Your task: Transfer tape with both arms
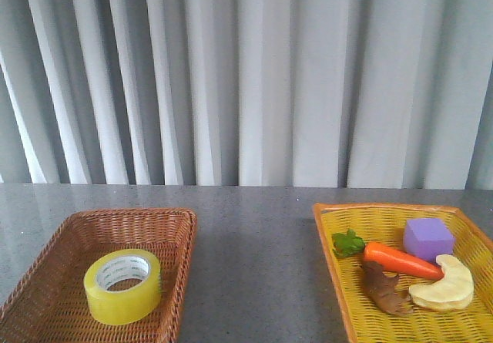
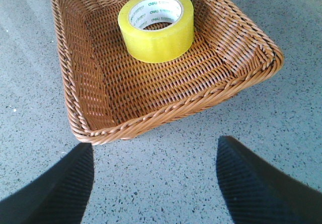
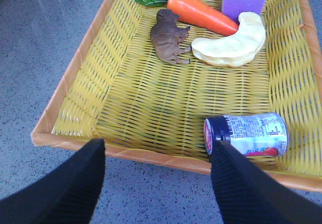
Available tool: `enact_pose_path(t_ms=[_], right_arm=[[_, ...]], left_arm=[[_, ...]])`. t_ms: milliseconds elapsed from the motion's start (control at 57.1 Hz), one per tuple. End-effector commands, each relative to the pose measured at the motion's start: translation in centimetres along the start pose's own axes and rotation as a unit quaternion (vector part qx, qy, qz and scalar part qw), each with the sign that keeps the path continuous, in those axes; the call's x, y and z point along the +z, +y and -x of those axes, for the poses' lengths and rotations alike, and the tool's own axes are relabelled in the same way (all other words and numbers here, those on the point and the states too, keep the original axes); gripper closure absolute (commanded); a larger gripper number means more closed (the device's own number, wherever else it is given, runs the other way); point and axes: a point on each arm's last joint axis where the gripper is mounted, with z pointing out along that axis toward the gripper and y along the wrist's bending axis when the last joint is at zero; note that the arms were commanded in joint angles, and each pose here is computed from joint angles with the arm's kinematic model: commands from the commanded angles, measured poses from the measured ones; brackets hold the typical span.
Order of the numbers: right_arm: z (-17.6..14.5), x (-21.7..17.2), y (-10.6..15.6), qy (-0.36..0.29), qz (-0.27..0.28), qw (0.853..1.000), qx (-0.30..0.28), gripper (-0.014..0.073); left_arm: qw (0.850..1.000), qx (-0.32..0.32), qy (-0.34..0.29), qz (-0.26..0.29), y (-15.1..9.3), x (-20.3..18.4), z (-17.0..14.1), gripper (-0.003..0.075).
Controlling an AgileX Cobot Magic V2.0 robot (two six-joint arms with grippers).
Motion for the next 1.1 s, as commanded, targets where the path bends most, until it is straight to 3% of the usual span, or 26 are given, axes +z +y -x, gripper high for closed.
enact_pose_path(t_ms=[0,158,490,613,1086], right_arm=[[1.32,-0.54,-0.09,-0.047,-0.003,0.999,-0.003,0.0166],[1.3,-0.53,-0.09,-0.046,-0.003,0.999,-0.003,0.0271],[1.19,-0.52,-0.1,-0.04,-0.003,0.999,-0.004,0.061],[1.17,-0.52,-0.1,-0.039,-0.003,0.999,-0.004,0.0603],[1.11,-0.52,-0.1,-0.036,-0.003,0.999,-0.003,0.0602]], left_arm=[[0.998,-0.01,-0.063,0.005,0.04,-0.46,0.78,0.0227],[0.997,-0.031,-0.068,0.004,0.04,-0.15,0.55,0.0323],[0.993,-0.059,-0.103,0.006,0.14,-0.26,1.17,0.0638],[0.992,-0.06,-0.113,0.007,0.17,-0.3,1.35,0.0727],[0.992,-0.06,-0.111,0.007,0.17,-0.3,1.32,0.0728]])
